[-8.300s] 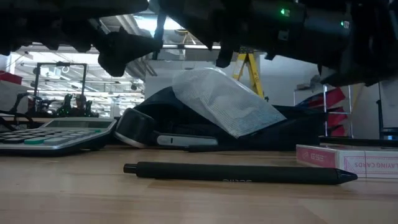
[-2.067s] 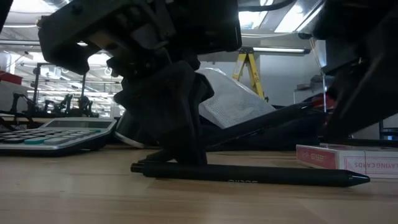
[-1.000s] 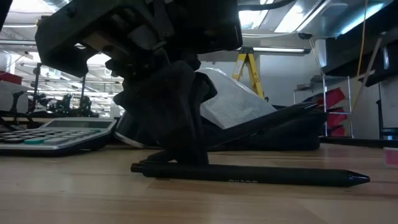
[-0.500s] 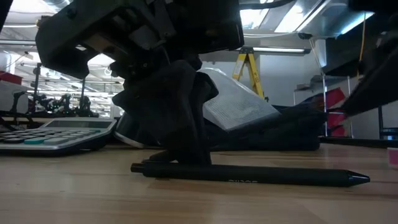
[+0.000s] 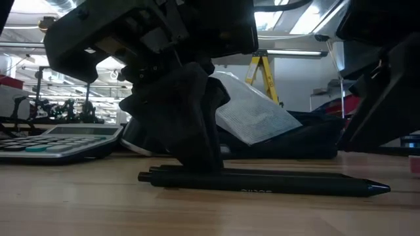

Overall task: Unpack backpack
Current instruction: Adjust the black pen

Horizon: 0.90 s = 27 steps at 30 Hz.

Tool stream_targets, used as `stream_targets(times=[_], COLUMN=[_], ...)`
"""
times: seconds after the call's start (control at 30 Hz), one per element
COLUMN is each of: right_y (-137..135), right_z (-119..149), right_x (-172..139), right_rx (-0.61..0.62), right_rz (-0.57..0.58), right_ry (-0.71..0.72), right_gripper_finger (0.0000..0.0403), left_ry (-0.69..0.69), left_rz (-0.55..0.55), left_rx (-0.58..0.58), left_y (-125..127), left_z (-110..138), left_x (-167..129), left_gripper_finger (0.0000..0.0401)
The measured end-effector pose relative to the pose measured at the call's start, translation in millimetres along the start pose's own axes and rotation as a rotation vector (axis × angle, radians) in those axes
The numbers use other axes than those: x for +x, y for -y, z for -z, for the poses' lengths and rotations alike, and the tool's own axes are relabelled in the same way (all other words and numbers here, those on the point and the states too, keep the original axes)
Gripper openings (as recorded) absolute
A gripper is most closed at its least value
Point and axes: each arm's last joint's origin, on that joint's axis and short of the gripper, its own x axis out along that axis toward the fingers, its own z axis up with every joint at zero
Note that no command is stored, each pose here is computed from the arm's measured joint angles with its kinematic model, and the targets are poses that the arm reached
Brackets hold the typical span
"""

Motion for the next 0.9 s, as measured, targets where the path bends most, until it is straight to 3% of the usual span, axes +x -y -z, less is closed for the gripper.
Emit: stream_targets(times=[0.9], right_y=[-0.6], right_z=[0.0], right_x=[-0.4], right_rx=[0.004], right_rz=[-0.002], right_ry=[0.001], right_gripper_finger=[0.0143], left_ry=[-0.007], left_rz=[0.027], left_rx=[-0.072], left_y=[4.5], left_z=[0.8], left_x=[-0.3], left_gripper_finger=[0.0076])
